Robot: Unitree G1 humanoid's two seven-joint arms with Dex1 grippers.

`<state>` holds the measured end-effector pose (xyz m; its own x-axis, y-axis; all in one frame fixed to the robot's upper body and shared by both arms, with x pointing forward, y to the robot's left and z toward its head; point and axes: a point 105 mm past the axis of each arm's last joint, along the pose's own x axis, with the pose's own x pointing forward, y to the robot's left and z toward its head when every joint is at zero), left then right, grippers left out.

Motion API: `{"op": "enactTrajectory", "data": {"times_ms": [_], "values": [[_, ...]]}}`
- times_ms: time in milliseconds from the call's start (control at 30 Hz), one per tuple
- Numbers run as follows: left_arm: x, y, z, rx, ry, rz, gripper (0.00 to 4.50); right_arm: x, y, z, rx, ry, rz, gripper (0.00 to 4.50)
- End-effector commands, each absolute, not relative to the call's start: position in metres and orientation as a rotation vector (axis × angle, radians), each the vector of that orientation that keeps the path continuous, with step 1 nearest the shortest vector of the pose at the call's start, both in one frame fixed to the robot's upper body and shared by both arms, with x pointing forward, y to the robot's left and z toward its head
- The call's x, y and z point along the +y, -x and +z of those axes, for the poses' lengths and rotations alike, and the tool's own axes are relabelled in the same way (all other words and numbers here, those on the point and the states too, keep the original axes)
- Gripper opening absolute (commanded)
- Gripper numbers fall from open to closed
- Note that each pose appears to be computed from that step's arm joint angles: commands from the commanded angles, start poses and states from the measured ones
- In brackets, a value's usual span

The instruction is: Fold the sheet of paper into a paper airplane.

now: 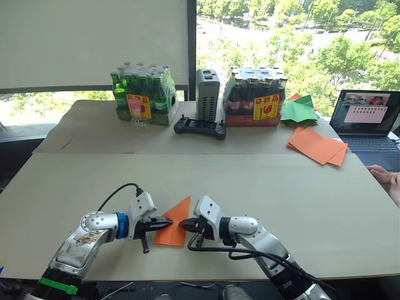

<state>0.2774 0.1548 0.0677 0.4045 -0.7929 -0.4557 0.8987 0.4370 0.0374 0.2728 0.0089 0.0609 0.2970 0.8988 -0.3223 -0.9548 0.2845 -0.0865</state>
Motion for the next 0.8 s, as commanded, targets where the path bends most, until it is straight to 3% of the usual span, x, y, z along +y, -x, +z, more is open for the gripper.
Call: {"op": "enactTrajectory", "data": {"times_ms": [33, 800], "values": [[0.16, -0.272, 0.051, 0.493, -0.31, -1.084, 0.01, 0.007, -0.249, 0.031, 0.383, 0.273, 1.323, 0.0], [0.159, -0.271, 0.05, 0.5, -0.318, -1.094, 0.01, 0.006, -0.221, 0.027, 0.453, 0.296, 1.449, 0.0]]}}
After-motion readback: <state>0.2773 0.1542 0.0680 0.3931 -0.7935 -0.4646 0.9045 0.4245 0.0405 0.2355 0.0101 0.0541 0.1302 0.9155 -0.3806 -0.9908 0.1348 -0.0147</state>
